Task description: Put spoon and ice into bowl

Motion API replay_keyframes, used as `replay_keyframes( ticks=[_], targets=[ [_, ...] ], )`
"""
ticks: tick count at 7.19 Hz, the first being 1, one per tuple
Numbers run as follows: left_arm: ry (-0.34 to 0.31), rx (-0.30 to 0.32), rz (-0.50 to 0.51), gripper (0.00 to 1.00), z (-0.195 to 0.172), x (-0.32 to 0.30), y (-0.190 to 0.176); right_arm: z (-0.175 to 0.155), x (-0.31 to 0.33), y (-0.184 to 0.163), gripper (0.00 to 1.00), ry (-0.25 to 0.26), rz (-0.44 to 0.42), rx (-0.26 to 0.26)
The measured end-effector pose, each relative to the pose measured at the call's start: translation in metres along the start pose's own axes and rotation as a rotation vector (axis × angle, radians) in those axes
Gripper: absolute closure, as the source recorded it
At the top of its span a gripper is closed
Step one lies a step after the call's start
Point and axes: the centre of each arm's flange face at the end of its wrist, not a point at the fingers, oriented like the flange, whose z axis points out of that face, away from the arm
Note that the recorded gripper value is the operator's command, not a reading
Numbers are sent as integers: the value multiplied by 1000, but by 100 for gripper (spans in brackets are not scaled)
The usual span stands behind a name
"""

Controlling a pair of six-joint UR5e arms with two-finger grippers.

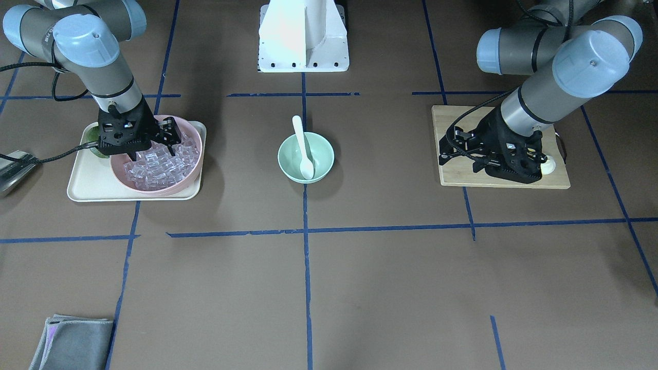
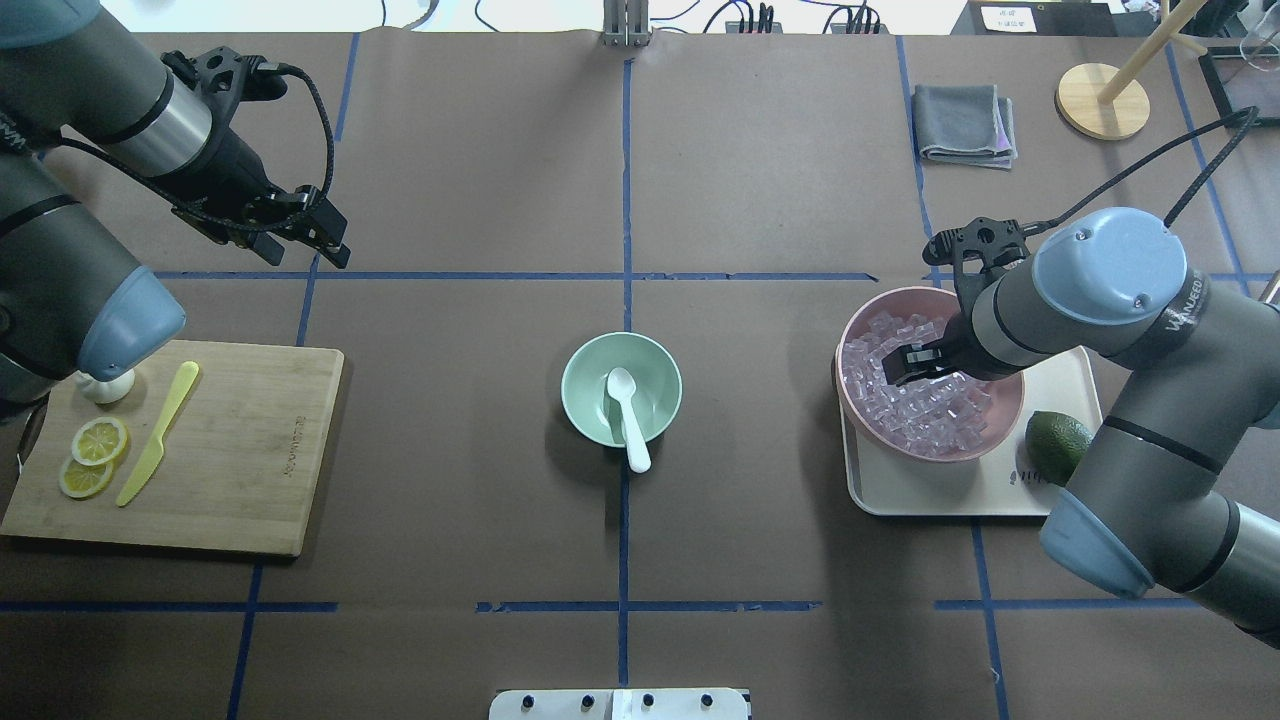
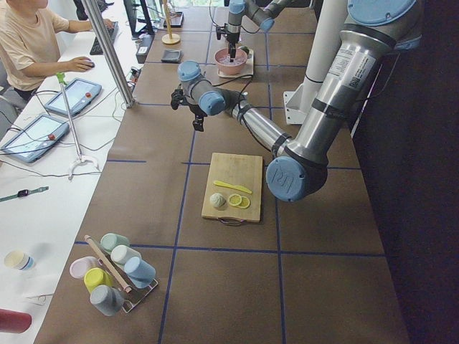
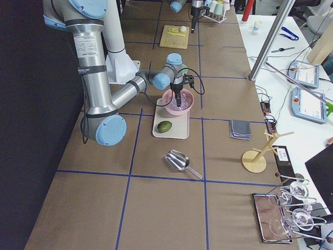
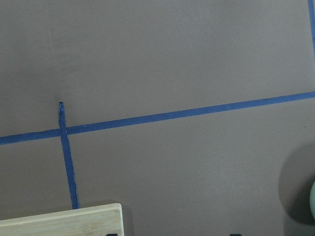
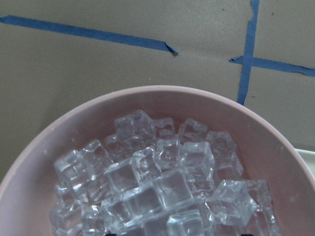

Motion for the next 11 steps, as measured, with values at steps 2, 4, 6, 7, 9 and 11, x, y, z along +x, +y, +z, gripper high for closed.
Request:
replay_keyframes(
  ticks=[2,4,6,7,9,11],
  targets=[
    [1,0,0,19,0,0,1,2,-2,1,93,1,-4,0],
    [1,0,0,17,-1,-1,2,0,-3,-1,100,1,-35,4],
    [0,1,-2,16,-1,-1,2,-3,-2,-3,100,2,-69,18],
    [0,2,-4,16,-1,-1,2,-15,-11,-6,100,-18,-78,38],
    [1,2,-5,16,-2,0,2,-58,-52,-16,100,-111,-29,99],
    [1,2,-6,16,-2,0,2,-81,-116,-23,100,-214,135,107]
  ],
)
